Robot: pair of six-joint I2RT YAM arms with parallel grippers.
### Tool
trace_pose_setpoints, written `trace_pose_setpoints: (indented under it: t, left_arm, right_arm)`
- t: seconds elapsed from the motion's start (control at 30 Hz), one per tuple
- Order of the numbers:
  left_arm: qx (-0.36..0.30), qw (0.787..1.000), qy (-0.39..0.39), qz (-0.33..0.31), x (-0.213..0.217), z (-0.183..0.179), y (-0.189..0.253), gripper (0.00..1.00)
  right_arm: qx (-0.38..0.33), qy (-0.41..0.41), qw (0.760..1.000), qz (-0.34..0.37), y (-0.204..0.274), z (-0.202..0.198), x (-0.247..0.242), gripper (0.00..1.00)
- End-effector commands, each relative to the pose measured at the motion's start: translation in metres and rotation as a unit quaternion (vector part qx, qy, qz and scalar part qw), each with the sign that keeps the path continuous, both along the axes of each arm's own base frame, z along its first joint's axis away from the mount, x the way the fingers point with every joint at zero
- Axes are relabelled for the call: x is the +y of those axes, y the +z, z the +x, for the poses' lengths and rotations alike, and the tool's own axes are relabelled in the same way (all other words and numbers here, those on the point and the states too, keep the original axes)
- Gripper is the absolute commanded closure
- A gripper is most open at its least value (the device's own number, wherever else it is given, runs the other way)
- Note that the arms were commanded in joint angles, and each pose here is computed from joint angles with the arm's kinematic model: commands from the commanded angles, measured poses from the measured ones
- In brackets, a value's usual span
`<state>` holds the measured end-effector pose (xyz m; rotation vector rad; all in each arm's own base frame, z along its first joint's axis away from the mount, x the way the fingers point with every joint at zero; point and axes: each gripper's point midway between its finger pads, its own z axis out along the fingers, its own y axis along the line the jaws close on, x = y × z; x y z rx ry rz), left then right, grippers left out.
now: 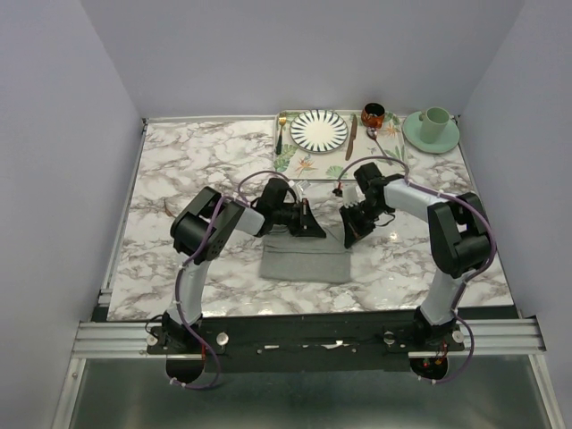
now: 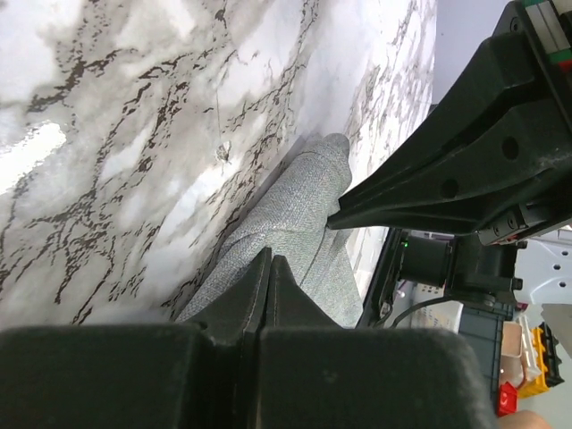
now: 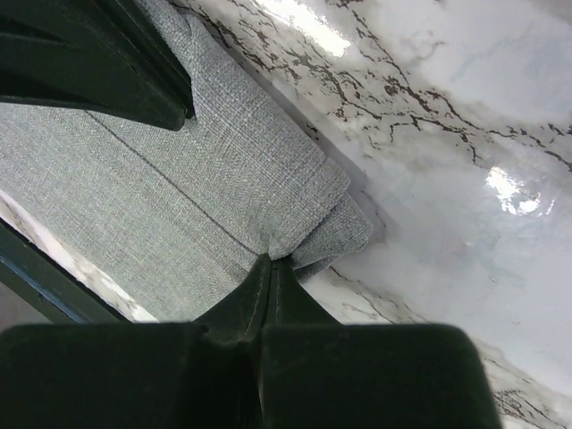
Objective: Fold the napkin into a case and place the utensils inside
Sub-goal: Smooth out the 2/3-rectangle-folded napkin at the center of the board.
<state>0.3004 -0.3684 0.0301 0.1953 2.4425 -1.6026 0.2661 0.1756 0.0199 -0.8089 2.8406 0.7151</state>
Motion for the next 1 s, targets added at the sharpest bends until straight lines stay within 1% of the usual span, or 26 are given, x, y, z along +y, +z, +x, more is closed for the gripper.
trace_pose_setpoints:
  t: [0.0, 0.03, 0.07, 0.1, 0.13, 0.17, 0.23, 0.37, 0.47, 0.5, 0.57, 0.7, 0.8, 0.97]
  left_arm:
    - [0.008, 0.999, 0.023, 0.048, 0.011, 0.002, -0.033, 1.00]
    - [0.007, 0.999, 0.022, 0.048, 0.011, 0.002, -0.034, 1.00]
    - [0.006, 0.999, 0.021, 0.050, 0.011, 0.002, -0.035, 1.00]
    - [0.004, 0.999, 0.020, 0.050, 0.011, 0.002, -0.035, 1.00]
    - [0.004, 0.999, 0.018, 0.050, 0.010, 0.001, -0.034, 1.00]
    - [0.001, 0.999, 0.016, 0.051, 0.011, 0.000, -0.034, 1.00]
    - [-0.001, 0.998, 0.015, 0.054, 0.012, 0.000, -0.036, 1.00]
    - [-0.002, 0.998, 0.012, 0.056, 0.012, -0.003, -0.039, 1.00]
    - [-0.001, 0.998, 0.010, 0.057, 0.012, -0.004, -0.039, 1.00]
    - [-0.003, 0.998, 0.010, 0.055, 0.011, -0.003, -0.037, 1.00]
    - [-0.006, 0.998, 0.008, 0.055, 0.011, -0.004, -0.037, 1.00]
    - [-0.007, 0.998, 0.006, 0.055, 0.010, -0.003, -0.036, 1.00]
    - [-0.004, 0.998, 0.007, 0.057, 0.011, -0.004, -0.039, 1.00]
    - [-0.007, 0.998, 0.006, 0.054, 0.010, -0.003, -0.037, 1.00]
  right_arm:
    - [0.021, 0.028, 0.999, -0.004, 0.013, -0.019, -0.006, 0.89]
    - [0.020, 0.029, 0.999, -0.002, 0.018, -0.018, -0.006, 0.83]
    - [0.009, 0.029, 1.000, 0.004, 0.028, -0.011, -0.004, 0.80]
    - [0.025, 0.030, 0.999, 0.007, 0.035, -0.017, -0.006, 0.77]
    - [0.025, 0.034, 0.999, 0.010, 0.041, -0.017, -0.006, 0.64]
    - [0.029, 0.031, 0.999, 0.009, 0.045, -0.017, -0.007, 0.62]
    - [0.033, 0.013, 0.999, 0.016, 0.057, -0.011, -0.014, 0.61]
    - [0.046, -0.034, 0.998, 0.034, 0.062, 0.006, -0.021, 0.60]
    - [0.080, -0.063, 0.993, 0.067, 0.062, 0.011, -0.013, 0.58]
    - [0.092, -0.071, 0.989, 0.089, 0.064, 0.012, -0.008, 0.57]
    - [0.109, -0.087, 0.985, 0.101, 0.063, 0.012, -0.002, 0.57]
    - [0.122, -0.102, 0.979, 0.126, 0.061, 0.015, 0.008, 0.57]
    - [0.139, -0.116, 0.974, 0.133, 0.054, 0.014, 0.011, 0.57]
    - [0.147, -0.124, 0.975, 0.113, 0.033, 0.011, 0.006, 0.58]
